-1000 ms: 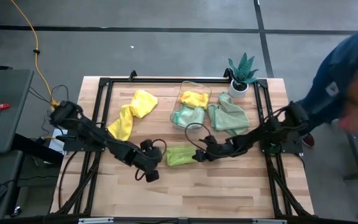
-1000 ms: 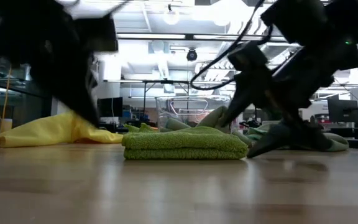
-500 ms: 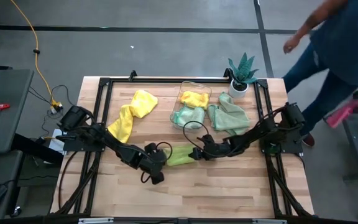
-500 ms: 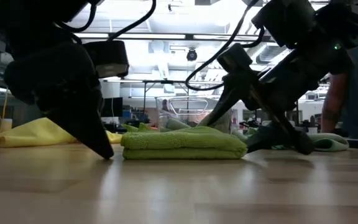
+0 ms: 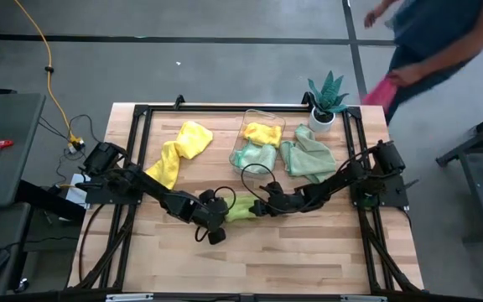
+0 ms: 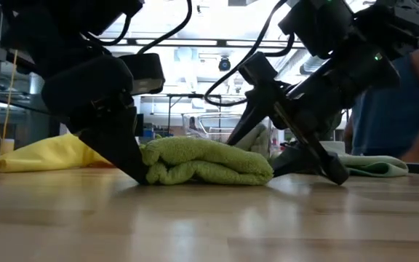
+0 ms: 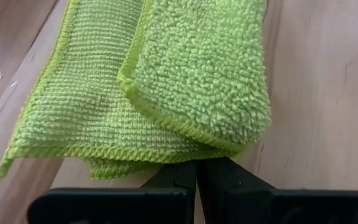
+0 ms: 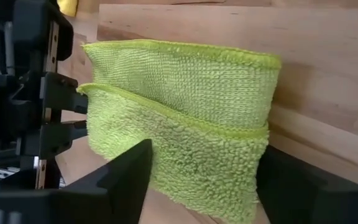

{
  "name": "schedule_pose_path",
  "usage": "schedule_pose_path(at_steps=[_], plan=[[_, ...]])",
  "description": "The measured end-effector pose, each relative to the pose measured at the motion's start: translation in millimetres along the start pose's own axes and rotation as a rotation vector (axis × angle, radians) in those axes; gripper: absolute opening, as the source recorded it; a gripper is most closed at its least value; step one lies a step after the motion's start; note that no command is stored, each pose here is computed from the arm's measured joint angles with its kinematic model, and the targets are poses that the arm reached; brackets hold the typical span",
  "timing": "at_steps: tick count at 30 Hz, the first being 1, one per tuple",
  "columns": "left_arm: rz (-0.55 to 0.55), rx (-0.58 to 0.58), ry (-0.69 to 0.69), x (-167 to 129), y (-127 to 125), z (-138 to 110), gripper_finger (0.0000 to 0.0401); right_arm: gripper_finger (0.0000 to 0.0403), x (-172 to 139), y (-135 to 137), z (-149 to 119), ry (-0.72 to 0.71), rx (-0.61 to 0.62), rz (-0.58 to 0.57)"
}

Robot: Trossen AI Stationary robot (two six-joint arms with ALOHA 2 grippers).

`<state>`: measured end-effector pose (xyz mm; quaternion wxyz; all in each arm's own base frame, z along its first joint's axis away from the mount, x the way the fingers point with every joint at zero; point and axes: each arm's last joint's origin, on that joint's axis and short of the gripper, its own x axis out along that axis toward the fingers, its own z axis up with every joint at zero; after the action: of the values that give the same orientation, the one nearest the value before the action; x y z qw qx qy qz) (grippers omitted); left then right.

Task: Fold microfiber towels
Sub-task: Put the folded green towel into the transparent bin

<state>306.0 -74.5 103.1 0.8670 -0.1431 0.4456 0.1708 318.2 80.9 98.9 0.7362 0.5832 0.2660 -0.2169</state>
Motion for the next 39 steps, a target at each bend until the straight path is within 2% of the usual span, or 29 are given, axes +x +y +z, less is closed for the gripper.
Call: schedule_pose_path(at_steps=[3,6,8,10,14,17,21,25,27,32,39], plan=[[0.002,0.0,-0.001,0,0,0,0.0,0.0203,0,0,0,-0.006,0.002,-0.002],[0.003,0.001,0.0,0,0,0,0.0,0.0124,0,0,0,-0.015,0.005,-0.002],[-0.001,0.009,0.005,0,0,0,0.0,0.0056,0,0,0,-0.015,0.002,-0.001],[-0.034,0.027,0.025,-3,0,1,0.0,0.0017,-1,2,0,-0.015,-0.021,0.008],[-0.086,0.074,0.128,-23,5,0,0.0,0.0011,-11,5,3,-0.012,-0.078,0.003],[-0.121,0.097,0.154,-56,7,3,0.0,0.0006,-30,25,7,0.007,-0.14,0.079],[-0.177,0.104,0.057,-111,11,12,0.0,0.0003,-65,39,15,0.032,-0.202,0.097],[-0.242,0.056,-0.137,-163,16,17,0.0,0.0002,-110,62,30,-0.014,-0.212,0.226],[-0.235,0.021,-0.234,-181,20,20,0.0,0.0002,-128,68,42,-0.052,-0.207,0.279],[-0.188,-0.048,-0.378,-205,29,20,0.0,0.0001,-164,78,76,-0.194,-0.188,0.382],[-0.163,-0.047,-0.397,-204,28,21,0.0,0.0001,-179,90,140,-0.354,-0.219,0.284]])
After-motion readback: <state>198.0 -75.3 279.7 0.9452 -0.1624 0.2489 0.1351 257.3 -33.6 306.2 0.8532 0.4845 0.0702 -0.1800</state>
